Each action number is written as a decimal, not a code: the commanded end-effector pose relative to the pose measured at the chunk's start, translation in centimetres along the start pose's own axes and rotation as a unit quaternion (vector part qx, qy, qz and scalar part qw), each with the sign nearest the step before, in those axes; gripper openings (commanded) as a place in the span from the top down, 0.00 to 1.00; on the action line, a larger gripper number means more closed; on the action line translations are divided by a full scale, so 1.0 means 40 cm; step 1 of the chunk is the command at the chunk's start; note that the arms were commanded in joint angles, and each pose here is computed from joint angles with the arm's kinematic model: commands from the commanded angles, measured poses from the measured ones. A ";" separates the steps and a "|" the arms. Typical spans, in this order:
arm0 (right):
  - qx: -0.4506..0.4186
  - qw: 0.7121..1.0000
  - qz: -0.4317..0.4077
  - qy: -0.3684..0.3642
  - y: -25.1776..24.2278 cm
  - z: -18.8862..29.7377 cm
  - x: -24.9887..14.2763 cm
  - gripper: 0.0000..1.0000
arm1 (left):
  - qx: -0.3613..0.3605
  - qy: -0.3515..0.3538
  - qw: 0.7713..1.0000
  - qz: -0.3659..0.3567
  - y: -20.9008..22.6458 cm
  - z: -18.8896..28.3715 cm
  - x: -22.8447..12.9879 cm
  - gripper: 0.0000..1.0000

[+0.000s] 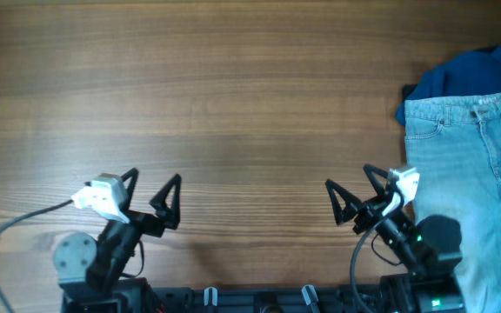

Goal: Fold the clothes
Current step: 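Reach the right gripper to the light-blue denim shorts on the pile and grasp, then pull the shorts left with the right gripper and lay them flat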

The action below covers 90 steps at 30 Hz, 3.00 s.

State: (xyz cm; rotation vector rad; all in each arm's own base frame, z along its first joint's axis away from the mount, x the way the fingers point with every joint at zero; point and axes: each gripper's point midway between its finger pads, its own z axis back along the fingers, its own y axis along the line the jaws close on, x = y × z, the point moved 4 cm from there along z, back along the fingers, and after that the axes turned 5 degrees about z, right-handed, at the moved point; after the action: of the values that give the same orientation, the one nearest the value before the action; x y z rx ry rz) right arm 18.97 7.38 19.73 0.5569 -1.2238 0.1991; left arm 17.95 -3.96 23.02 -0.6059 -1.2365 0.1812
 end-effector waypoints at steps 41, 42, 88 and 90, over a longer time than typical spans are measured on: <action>-0.380 0.812 -0.214 0.387 -0.746 -0.358 -0.057 0.88 | 0.213 0.292 0.924 0.123 0.037 -0.142 0.163 0.01; -0.380 0.816 -0.211 0.381 -0.740 -0.353 -0.037 0.93 | 0.213 0.292 0.924 0.123 0.037 -0.142 0.163 0.00; -0.143 0.907 -0.203 0.341 -0.084 -0.703 0.001 0.96 | 0.184 0.234 0.952 0.069 -0.056 -0.008 0.223 0.82; -0.164 0.887 -0.241 0.359 -0.110 -0.731 -0.076 0.96 | 0.187 0.241 0.950 0.071 -0.052 -0.009 0.218 0.82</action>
State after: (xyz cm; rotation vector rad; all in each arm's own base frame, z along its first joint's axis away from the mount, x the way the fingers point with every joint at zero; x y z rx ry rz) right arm 43.56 18.41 14.23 0.4164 -0.4771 -0.0460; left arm 20.82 -1.70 31.08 -0.3558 -0.6693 0.3656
